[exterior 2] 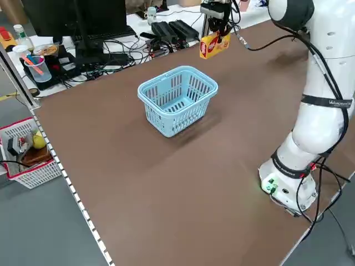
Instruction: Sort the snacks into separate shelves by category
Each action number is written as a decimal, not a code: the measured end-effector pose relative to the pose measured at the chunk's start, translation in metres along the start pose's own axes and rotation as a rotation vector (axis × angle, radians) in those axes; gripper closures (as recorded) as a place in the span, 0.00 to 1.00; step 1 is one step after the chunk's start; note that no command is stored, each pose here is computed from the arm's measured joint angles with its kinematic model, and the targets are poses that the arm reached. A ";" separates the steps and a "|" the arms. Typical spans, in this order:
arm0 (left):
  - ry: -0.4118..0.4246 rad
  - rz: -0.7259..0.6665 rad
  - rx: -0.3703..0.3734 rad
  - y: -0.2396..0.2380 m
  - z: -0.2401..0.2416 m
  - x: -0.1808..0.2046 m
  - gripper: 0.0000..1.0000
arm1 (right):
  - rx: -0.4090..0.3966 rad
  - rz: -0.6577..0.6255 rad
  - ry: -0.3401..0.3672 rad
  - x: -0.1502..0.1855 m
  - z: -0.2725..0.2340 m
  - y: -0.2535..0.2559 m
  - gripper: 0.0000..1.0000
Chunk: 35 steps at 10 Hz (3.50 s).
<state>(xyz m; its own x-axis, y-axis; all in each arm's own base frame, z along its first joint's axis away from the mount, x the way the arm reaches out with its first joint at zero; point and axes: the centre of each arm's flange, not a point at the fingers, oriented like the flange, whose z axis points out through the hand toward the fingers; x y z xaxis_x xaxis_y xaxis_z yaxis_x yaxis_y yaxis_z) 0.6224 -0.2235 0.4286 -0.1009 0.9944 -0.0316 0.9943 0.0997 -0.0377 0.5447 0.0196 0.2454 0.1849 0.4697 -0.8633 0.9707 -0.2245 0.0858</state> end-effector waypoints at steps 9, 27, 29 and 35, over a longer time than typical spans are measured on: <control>-0.015 -0.019 0.004 0.003 0.007 -0.022 0.74 | -0.037 -0.103 -0.025 -0.010 0.047 -0.004 0.52; -0.054 -0.132 -0.050 -0.042 0.045 -0.173 0.74 | -0.070 -0.139 0.076 -0.033 0.156 -0.021 0.39; -0.046 -0.152 -0.064 -0.055 0.047 -0.194 0.74 | -0.074 -0.140 0.081 -0.033 0.155 -0.021 0.10; -0.030 -0.229 -0.068 -0.094 0.066 -0.245 0.74 | -0.079 -0.073 0.131 -0.030 0.129 -0.008 0.00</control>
<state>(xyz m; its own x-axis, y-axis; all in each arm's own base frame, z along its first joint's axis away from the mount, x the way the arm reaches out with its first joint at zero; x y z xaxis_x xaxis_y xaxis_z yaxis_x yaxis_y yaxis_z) 0.5510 -0.4792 0.3744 -0.3242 0.9441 -0.0594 0.9452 0.3259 0.0204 0.5112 -0.1023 0.2063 0.1271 0.5909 -0.7966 0.9904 -0.1201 0.0689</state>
